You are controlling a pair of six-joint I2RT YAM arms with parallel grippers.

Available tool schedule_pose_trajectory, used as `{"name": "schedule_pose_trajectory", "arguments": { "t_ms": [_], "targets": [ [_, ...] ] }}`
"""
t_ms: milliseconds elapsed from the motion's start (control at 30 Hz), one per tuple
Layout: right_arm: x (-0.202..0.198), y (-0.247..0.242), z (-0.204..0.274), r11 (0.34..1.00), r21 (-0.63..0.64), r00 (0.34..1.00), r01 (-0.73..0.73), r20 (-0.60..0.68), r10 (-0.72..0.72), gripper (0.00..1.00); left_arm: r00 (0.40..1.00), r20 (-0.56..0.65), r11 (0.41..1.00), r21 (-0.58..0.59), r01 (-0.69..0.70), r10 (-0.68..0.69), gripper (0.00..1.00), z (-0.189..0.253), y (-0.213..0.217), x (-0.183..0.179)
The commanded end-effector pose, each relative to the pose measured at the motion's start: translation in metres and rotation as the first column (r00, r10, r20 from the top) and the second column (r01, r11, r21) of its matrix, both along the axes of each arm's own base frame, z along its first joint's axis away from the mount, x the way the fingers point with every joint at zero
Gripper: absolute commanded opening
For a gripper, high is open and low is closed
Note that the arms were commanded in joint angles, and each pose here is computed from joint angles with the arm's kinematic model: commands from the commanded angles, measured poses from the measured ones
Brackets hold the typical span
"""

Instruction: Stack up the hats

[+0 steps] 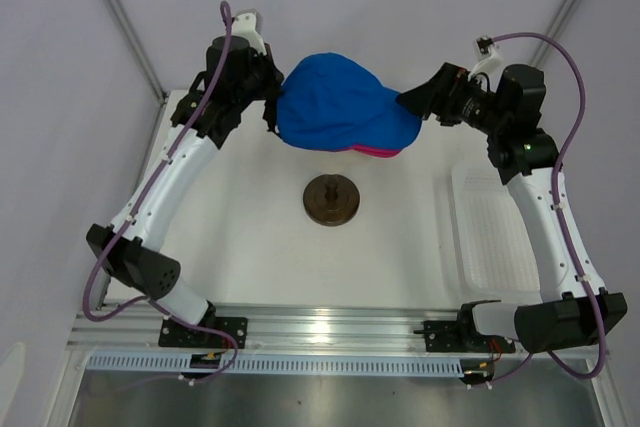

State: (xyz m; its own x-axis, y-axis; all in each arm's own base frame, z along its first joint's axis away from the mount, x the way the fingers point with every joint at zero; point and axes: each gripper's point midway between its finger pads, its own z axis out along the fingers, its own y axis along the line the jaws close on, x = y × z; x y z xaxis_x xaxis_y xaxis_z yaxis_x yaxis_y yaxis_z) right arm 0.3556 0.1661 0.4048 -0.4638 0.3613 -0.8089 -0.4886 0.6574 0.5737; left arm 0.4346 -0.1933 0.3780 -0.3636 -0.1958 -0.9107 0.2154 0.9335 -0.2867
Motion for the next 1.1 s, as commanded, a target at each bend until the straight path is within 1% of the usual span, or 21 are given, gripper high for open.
{"name": "schedule_pose_trajectory", "arguments": {
  "t_ms": [0,133,300,567,733,800,833,867,900,967,1033,1067],
  "targets": [
    [-0.005,-0.002,0.006,1.000,-0.027,0.999,0.004,0.044,-0.003,0.93,0.996,-0.090,0.993,0.115,0.006,0.005,0.01,-0.044,0.000,-0.005],
    [-0.006,0.000,0.003,1.000,-0.031,0.999,-0.004,0.039,0.005,0.93,0.992,-0.117,0.989,0.145,-0.021,0.038,0.01,-0.060,0.003,0.004],
    [-0.006,-0.001,0.002,0.999,-0.036,0.999,-0.003,0.040,0.005,0.93,0.989,-0.139,0.988,0.151,-0.020,0.041,0.01,-0.070,0.000,0.009],
    [-0.007,0.000,-0.001,0.999,-0.037,0.999,-0.005,0.033,0.006,0.94,0.988,-0.151,0.984,0.177,-0.006,0.033,0.01,-0.078,-0.007,0.009],
    [-0.007,-0.006,0.000,0.998,-0.052,0.998,0.031,0.049,-0.029,0.95,0.989,-0.140,0.983,0.181,-0.013,0.039,0.01,-0.075,-0.005,0.007],
    [-0.008,-0.009,0.003,0.997,-0.068,0.997,0.045,0.063,-0.041,0.96,0.992,-0.121,0.984,0.179,-0.023,0.046,0.04,-0.066,-0.003,0.006],
    [-0.005,-0.014,0.004,0.994,-0.080,0.995,0.078,0.065,-0.073,0.97,0.993,-0.107,0.984,0.177,-0.037,0.056,0.11,-0.059,0.000,0.006],
    [-0.003,-0.017,0.004,0.991,-0.091,0.994,0.099,0.065,-0.093,0.99,0.995,-0.083,0.986,0.163,-0.044,0.059,0.14,-0.046,0.000,0.007],
    [-0.004,-0.021,0.007,0.987,-0.108,0.991,0.119,0.072,-0.112,0.99,0.995,-0.075,0.986,0.161,-0.048,0.061,0.20,-0.042,0.001,0.006],
    [0.000,-0.031,0.009,0.977,-0.122,0.983,0.174,0.082,-0.165,0.99,0.997,-0.042,0.986,0.150,-0.065,0.072,0.35,-0.026,0.004,0.006],
    [-0.001,-0.042,0.015,0.969,-0.121,0.975,0.215,0.091,-0.205,1.00,0.996,-0.012,0.986,0.141,-0.090,0.093,0.42,-0.010,0.011,0.006],
    [-0.002,-0.045,0.017,0.967,-0.119,0.972,0.225,0.097,-0.214,0.99,0.995,0.005,0.988,0.116,-0.101,0.101,0.48,0.003,0.013,0.005]
  ]
}}
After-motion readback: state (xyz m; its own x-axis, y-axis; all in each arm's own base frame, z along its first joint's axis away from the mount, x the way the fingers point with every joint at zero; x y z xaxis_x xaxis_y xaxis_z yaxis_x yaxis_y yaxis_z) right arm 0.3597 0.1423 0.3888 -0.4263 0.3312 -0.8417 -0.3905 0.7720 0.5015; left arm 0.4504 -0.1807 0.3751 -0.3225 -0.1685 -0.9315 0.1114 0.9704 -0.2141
